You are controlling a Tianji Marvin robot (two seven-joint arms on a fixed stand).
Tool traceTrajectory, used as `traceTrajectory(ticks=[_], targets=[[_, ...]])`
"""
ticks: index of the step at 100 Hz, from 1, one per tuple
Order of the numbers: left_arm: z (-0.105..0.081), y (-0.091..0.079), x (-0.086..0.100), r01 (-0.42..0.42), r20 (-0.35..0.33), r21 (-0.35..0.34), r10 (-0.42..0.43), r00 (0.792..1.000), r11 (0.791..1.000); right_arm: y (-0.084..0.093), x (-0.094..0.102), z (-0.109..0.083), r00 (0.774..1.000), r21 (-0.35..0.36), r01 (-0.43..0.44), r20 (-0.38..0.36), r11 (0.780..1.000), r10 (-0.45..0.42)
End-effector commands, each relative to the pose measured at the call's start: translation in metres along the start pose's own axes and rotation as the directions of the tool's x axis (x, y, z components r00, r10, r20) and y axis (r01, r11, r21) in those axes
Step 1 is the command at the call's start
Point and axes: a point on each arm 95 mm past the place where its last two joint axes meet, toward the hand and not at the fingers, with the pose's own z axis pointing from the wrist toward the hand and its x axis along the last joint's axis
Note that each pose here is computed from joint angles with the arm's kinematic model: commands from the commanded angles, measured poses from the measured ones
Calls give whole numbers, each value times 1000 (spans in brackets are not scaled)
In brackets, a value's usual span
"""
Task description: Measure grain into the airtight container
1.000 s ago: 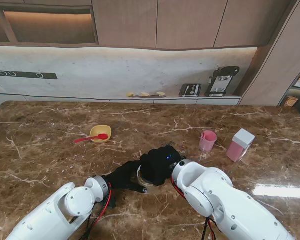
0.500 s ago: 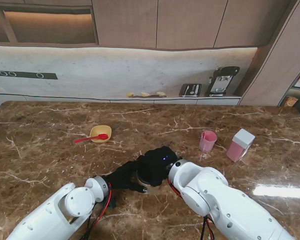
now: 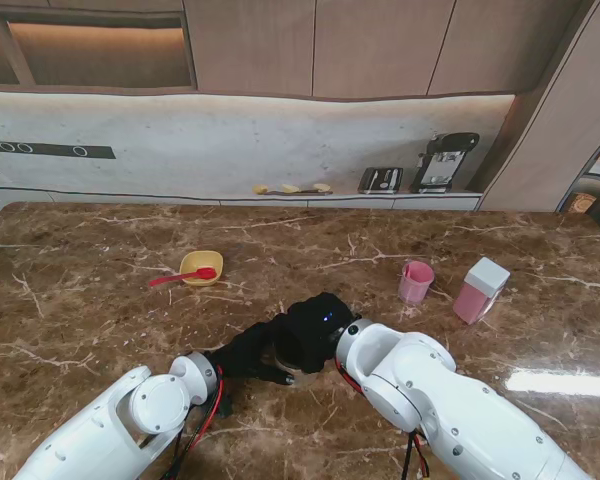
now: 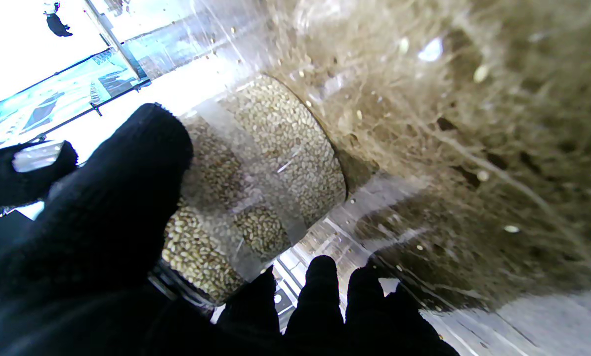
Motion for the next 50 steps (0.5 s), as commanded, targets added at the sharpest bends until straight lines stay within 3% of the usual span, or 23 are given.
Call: traceTrajectory(ticks=[1, 50], targets=[[-6, 23, -18, 17, 52, -54, -15, 999, 998, -7, 1, 0, 1000, 35, 1, -10, 999, -1], [-6, 21, -19, 14, 49, -51, -11, 999, 999, -24, 6, 6, 1000, 73, 3, -13, 997, -3]])
